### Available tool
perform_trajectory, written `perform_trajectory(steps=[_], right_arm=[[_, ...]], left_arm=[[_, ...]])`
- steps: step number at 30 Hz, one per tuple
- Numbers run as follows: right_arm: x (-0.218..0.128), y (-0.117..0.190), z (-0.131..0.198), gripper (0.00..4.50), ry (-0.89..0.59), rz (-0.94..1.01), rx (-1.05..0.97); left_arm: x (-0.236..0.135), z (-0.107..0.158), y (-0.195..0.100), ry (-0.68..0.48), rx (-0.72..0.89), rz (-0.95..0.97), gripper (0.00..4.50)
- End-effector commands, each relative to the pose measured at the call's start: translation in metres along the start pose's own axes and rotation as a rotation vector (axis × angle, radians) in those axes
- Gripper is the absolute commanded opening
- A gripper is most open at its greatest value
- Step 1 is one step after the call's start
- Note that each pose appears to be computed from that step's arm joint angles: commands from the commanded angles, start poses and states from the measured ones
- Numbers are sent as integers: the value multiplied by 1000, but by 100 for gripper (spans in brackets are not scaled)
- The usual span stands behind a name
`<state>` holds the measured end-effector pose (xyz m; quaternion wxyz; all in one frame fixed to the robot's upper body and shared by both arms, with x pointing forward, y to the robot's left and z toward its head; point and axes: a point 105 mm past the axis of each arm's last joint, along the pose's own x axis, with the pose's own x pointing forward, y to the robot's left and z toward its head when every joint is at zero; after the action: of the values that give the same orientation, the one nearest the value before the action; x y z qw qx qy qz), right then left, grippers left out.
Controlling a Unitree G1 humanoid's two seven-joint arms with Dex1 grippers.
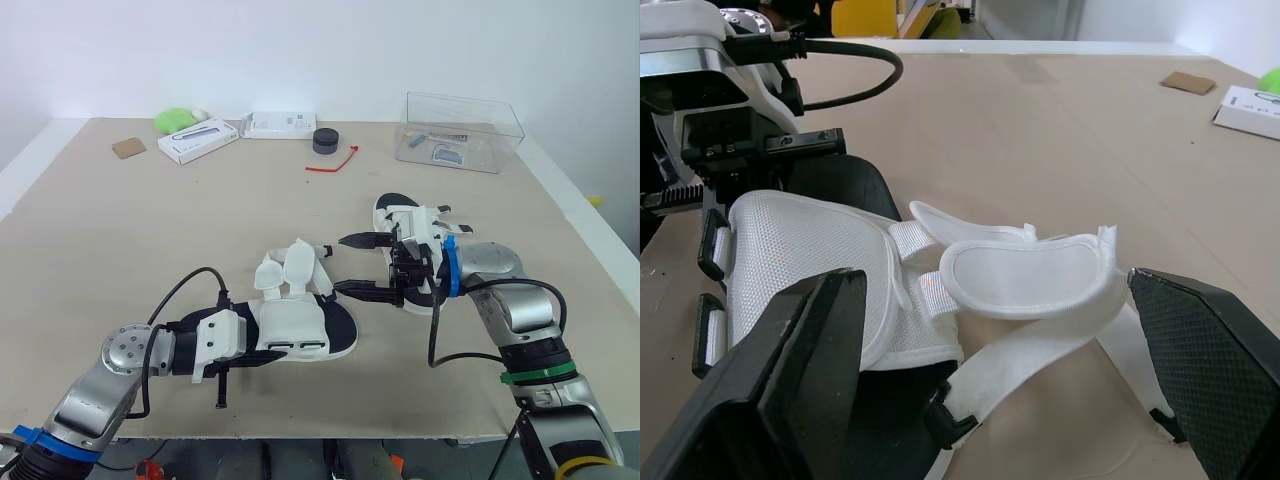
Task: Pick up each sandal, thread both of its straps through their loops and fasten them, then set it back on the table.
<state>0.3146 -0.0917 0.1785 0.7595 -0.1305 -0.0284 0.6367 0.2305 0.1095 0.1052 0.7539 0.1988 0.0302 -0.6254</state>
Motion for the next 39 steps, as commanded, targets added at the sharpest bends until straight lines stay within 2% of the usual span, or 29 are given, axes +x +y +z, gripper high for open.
perform_trajectory(steps=[1, 10, 22, 26, 30, 31, 33, 37, 39], right_arm=[[2, -2, 12, 450, -24, 16, -50], [0, -2, 8, 450, -14, 29, -45], [-5, -2, 5, 450, -6, 6, -40], [-12, -1, 2, 450, 12, -1, -33], [-21, 0, 1, 450, 27, -12, -13], [-23, 1, 1, 450, 31, -11, -3], [-29, 7, -1, 450, 49, -2, 22], [-38, 21, -8, 450, 84, 9, 54], [-38, 24, -16, 395, 101, 1, 65]], left_arm=[[4, 7, 2, -21, 20, 24, 5], [11, 10, -2, -20, 140, -93, 5], [13, 13, 13, -19, 145, -88, 5], [13, 22, 14, -28, 117, -110, 135], [9, 29, 15, -26, 102, -120, 328], [7, 29, 15, -24, 90, -123, 351], [-1, 31, 14, -21, 46, -124, 448], [-20, 29, 7, 19, -16, -130, 448], [-27, 23, 4, 47, -32, -130, 450]])
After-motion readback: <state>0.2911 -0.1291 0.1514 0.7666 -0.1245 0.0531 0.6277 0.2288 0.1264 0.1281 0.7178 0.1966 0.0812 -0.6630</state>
